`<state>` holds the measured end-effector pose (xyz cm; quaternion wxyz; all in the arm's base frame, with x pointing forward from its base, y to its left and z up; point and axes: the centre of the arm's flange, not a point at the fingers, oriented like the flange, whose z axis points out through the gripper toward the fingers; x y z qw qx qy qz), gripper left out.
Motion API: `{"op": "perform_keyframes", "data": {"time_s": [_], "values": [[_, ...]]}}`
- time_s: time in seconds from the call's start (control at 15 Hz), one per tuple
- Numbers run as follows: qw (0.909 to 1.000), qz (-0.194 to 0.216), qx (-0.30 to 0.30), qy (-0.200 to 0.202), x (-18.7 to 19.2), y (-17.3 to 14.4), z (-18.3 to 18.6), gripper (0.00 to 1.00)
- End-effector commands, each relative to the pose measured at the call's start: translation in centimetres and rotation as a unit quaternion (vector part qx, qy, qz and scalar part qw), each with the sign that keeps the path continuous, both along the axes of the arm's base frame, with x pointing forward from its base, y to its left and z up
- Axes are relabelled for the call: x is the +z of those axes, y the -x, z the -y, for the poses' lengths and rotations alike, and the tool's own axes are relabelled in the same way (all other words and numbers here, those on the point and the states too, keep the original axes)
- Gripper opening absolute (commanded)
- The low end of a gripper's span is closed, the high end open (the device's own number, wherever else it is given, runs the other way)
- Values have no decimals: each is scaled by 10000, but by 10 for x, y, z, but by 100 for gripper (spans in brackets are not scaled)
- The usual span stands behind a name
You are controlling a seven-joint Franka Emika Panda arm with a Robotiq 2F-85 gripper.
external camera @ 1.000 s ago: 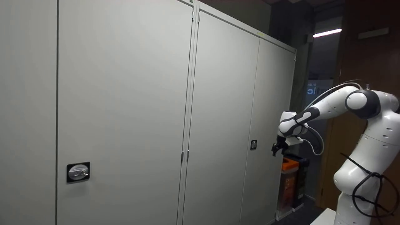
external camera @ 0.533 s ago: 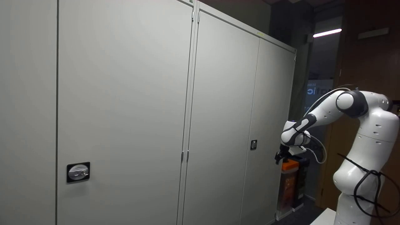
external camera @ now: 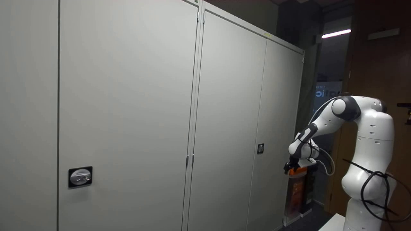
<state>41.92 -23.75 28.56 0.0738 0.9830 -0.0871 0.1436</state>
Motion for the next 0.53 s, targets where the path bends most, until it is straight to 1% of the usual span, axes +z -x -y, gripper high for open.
{"op": "perform_keyframes", "data": {"time_s": [0.0, 0.47], "values": [[9991, 390, 181, 35, -19, -5, 14, 100], [9930, 1053, 528, -17, -22, -23, 3, 100]]}}
